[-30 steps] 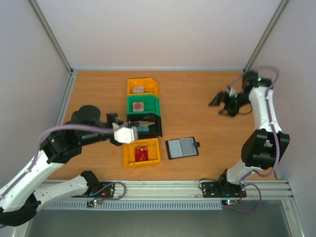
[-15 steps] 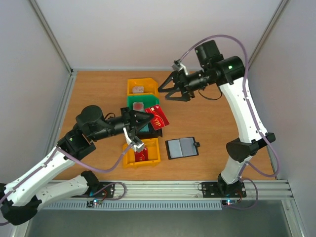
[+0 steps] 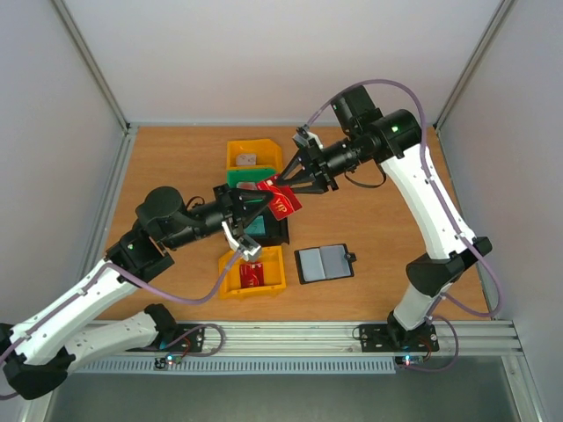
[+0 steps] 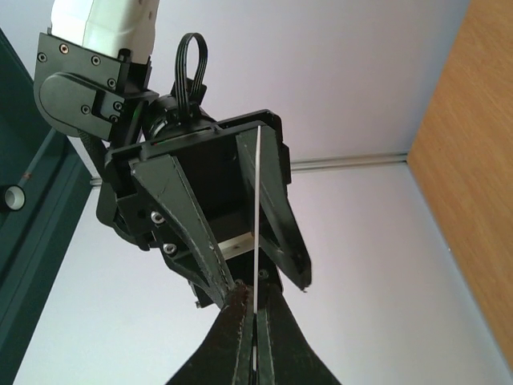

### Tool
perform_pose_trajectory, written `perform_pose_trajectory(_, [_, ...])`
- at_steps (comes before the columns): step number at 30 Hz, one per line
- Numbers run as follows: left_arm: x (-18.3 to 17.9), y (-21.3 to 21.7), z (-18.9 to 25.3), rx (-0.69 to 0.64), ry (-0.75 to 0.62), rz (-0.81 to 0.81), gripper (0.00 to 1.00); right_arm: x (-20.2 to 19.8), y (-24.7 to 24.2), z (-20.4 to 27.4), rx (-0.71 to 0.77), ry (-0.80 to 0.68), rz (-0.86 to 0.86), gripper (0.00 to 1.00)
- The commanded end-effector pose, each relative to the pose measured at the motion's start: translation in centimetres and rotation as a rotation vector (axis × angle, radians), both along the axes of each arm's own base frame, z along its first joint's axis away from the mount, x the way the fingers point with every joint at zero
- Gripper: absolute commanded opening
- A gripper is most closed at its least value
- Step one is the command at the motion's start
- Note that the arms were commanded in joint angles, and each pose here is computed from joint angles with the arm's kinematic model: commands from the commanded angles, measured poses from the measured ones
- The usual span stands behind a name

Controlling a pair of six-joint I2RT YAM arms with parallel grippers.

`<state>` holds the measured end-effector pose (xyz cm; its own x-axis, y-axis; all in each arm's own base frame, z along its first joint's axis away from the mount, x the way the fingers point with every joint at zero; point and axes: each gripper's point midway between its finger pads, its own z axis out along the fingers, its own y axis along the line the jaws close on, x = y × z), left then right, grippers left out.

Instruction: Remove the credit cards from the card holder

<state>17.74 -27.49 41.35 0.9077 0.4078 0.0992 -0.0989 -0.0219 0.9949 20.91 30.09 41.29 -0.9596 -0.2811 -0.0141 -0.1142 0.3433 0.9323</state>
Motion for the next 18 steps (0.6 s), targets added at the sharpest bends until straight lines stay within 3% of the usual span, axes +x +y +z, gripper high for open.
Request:
perform_pose_trajectory(1, [-0.4, 0.6, 0.4, -0.011, -0.020, 0.010, 0.00, -1.7, -0.2, 2.0, 0.075, -0.004, 0.021, 0.28])
perform_pose_trajectory(6, [-0.2, 0.9, 0.3, -0.002, -0.009, 0.034, 0.00, -2.1, 0.3, 1.8, 0.075, -0.018, 0.025, 0.20])
perform_pose_trajectory(13, [0.0, 0.9, 0.3, -0.003, 0.001, 0.039, 0.00, -2.8, 0.6, 1.4, 0.070, -0.005, 0.050, 0.19])
perform_pose_trajectory(18, [0.5, 0.8, 0.5, -0.009, 0.007, 0.056, 0.00, -2.8, 0.9, 1.9, 0.086, -0.030, 0.050, 0.01])
